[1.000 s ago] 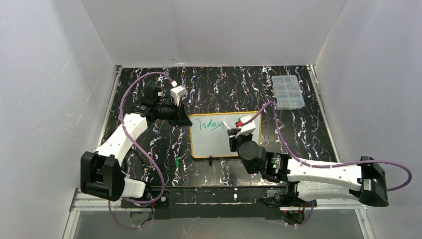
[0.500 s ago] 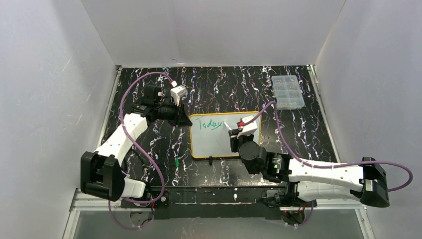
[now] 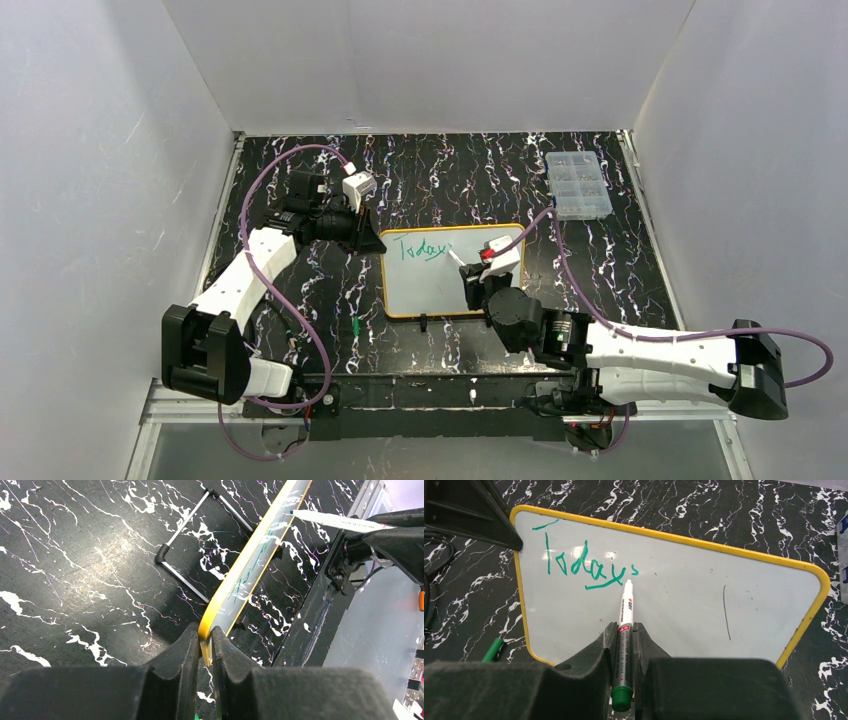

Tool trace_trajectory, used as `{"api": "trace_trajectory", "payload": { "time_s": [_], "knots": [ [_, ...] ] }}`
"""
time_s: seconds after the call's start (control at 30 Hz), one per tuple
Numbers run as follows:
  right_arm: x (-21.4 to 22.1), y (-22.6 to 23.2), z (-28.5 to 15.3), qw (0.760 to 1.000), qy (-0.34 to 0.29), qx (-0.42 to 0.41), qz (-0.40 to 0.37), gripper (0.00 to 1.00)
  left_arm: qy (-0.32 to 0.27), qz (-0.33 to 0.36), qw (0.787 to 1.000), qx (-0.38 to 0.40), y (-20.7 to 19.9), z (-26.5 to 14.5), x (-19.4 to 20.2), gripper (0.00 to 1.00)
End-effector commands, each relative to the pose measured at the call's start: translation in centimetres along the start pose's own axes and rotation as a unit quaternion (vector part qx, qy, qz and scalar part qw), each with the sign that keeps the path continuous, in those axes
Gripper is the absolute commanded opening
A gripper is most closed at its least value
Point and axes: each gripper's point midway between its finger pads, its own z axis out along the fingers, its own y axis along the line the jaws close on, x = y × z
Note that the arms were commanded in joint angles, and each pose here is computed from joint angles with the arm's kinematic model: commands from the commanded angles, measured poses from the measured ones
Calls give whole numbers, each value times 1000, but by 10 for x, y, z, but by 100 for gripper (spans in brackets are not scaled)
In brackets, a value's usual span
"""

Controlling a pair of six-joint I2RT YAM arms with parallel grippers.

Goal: Write a sentence on the whiteboard

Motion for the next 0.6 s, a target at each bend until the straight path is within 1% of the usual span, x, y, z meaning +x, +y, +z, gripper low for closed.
{"api": "trace_trajectory", "payload": {
  "time_s": [0.0, 0.17, 0.57],
  "knots": [
    [-21, -5, -5, 999, -32, 6, 34, 1, -18, 24, 999, -10, -3, -10, -8, 0],
    [-16, -17, -6, 999, -25, 35, 30, 1, -18, 25, 999, -10, -3, -10, -8, 0],
    [-15, -16, -2, 998, -24, 46, 26, 1, -19, 26, 999, -10, -4, -10, -8, 0]
  ]
}}
